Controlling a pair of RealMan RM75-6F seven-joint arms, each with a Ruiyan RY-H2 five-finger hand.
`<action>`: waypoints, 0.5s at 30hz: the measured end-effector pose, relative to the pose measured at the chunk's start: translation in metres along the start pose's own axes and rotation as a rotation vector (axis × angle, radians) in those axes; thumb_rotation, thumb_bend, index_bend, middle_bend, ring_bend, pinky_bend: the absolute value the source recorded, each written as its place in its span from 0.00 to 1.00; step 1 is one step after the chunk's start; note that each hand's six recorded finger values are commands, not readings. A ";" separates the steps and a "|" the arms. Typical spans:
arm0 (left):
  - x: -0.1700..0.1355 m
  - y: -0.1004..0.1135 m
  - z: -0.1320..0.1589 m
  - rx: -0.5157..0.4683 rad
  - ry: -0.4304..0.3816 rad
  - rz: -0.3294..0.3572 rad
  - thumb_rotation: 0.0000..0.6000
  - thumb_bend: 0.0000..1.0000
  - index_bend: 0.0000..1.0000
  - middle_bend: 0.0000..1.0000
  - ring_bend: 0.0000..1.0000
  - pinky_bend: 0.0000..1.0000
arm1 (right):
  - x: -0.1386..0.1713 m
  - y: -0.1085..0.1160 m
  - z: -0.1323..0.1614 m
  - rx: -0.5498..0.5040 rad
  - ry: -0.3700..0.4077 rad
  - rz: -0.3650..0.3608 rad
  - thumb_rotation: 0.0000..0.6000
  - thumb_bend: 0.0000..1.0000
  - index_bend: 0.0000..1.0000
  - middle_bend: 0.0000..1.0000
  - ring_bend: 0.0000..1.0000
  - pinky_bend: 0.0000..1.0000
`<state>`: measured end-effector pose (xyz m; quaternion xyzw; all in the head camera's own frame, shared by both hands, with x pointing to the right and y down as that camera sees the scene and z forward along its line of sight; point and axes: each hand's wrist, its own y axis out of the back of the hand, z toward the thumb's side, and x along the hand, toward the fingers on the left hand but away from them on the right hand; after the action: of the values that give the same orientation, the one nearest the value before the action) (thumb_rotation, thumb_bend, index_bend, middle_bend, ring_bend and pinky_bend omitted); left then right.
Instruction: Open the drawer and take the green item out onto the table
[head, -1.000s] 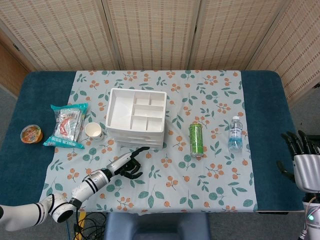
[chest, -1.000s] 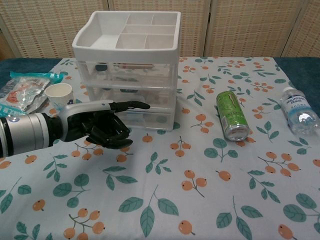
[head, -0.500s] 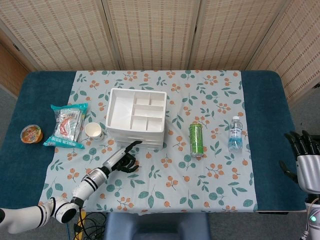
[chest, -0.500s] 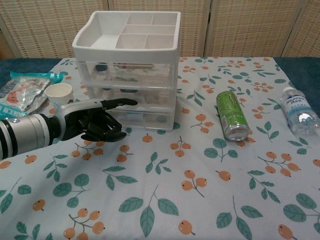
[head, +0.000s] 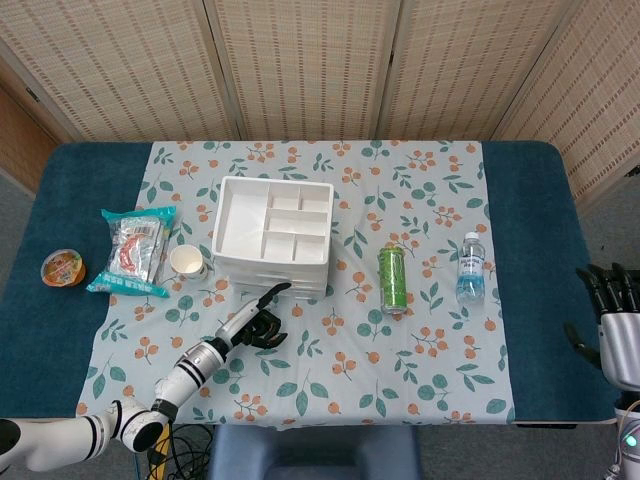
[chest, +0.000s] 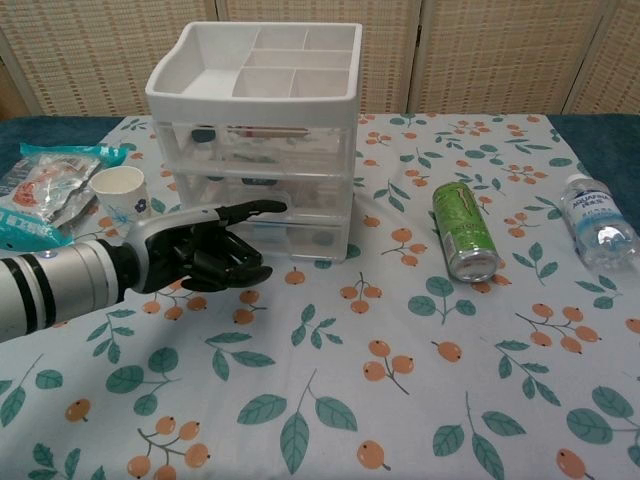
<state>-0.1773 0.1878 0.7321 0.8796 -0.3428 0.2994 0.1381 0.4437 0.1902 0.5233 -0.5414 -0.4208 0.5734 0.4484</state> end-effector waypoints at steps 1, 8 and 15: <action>0.001 -0.001 0.000 -0.007 -0.001 -0.002 1.00 0.38 0.00 0.83 0.98 1.00 | 0.000 0.001 -0.001 0.001 -0.003 -0.002 1.00 0.30 0.13 0.15 0.10 0.18; 0.007 0.001 -0.001 -0.039 -0.006 0.013 1.00 0.38 0.00 0.83 0.98 1.00 | 0.004 0.003 -0.006 0.004 -0.019 -0.007 1.00 0.30 0.13 0.15 0.10 0.18; 0.010 0.002 -0.003 -0.061 -0.006 0.026 1.00 0.38 0.09 0.83 0.98 1.00 | 0.004 0.002 -0.007 0.002 -0.021 -0.003 1.00 0.30 0.13 0.15 0.10 0.18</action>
<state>-0.1740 0.1829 0.7409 0.8714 -0.3635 0.2881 0.1598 0.4504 0.1938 0.5202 -0.5341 -0.4260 0.5788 0.4453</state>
